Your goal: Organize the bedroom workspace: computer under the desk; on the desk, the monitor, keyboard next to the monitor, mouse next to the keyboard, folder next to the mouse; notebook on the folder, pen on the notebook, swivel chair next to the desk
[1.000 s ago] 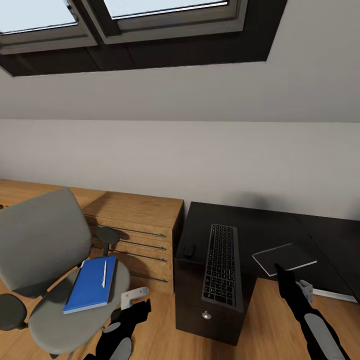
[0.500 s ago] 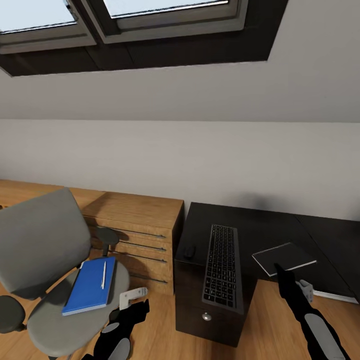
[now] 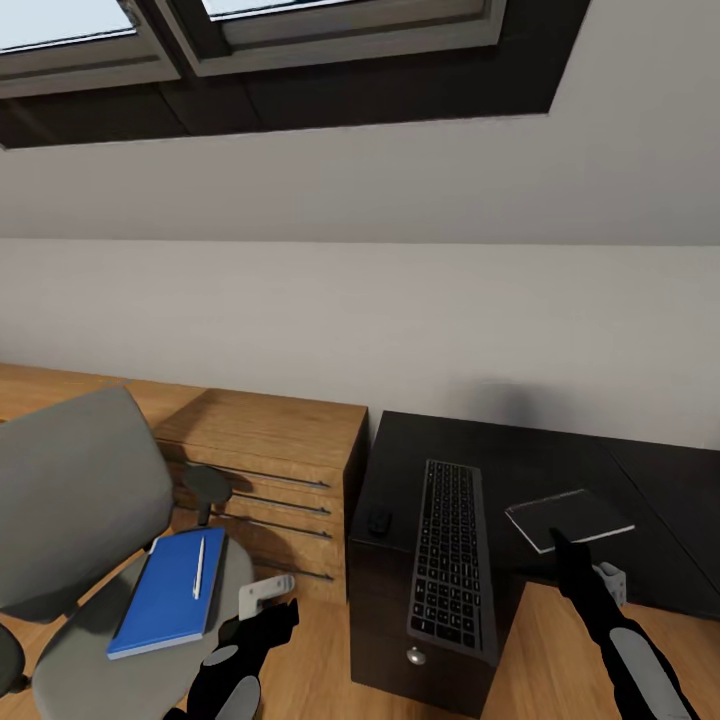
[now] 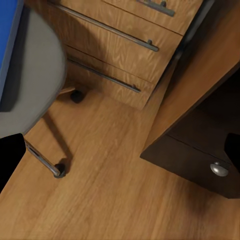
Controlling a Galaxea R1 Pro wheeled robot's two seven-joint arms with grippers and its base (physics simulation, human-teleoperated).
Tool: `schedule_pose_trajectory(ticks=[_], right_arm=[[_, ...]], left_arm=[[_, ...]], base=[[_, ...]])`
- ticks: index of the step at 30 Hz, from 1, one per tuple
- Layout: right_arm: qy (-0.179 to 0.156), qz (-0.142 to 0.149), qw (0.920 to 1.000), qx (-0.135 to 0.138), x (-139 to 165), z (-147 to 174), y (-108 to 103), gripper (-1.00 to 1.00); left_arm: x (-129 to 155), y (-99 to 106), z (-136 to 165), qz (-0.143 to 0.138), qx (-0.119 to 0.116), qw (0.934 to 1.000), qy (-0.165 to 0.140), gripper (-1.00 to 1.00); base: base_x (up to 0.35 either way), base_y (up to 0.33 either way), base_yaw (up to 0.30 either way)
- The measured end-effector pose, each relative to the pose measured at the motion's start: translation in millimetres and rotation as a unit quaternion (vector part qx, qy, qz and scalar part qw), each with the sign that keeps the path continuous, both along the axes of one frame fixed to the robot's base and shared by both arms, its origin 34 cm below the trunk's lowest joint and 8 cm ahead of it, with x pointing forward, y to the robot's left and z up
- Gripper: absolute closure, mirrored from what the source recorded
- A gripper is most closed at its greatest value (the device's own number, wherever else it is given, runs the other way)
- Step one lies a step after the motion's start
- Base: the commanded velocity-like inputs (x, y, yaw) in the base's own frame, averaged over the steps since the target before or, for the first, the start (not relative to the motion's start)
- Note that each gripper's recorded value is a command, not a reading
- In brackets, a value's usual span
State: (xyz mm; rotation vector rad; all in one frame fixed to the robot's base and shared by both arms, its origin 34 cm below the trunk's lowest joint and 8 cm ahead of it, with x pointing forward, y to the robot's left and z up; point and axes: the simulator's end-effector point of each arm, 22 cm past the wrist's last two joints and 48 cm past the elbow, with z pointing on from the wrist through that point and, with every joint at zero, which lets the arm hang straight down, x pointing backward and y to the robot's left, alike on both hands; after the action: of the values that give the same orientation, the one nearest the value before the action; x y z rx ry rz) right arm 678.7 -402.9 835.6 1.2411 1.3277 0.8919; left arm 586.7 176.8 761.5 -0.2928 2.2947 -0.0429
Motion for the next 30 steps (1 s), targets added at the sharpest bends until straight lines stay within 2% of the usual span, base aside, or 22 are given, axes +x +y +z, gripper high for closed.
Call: schedule_pose_trajectory(ticks=[1,5,11,30], right_arm=[[-0.008,-0.020,0.9987,0.047,-1,0,-6,1.00],[-0.005,-0.025,0.9979,0.060,-1,-2,-7,1.00],[-0.004,-0.027,0.9975,0.065,-1,-2,-8,1.00],[-0.003,-0.028,0.9975,0.065,-2,-34,-8,1.00]], left_arm=[[1,0,1,0.000,-0.001,1.0000,-0.001,-1.00],[3,-3,9,-0.001,-0.006,0.9999,-0.010,-1.00],[6,-5,15,-0.001,-0.011,0.9998,-0.016,-1.00],[5,-6,-15,0.000,-0.012,0.9998,-0.017,-1.00]], base=[[0.007,0.000,0.000],[0.004,0.000,0.000],[0.000,0.000,0.000],[0.000,0.000,0.000]])
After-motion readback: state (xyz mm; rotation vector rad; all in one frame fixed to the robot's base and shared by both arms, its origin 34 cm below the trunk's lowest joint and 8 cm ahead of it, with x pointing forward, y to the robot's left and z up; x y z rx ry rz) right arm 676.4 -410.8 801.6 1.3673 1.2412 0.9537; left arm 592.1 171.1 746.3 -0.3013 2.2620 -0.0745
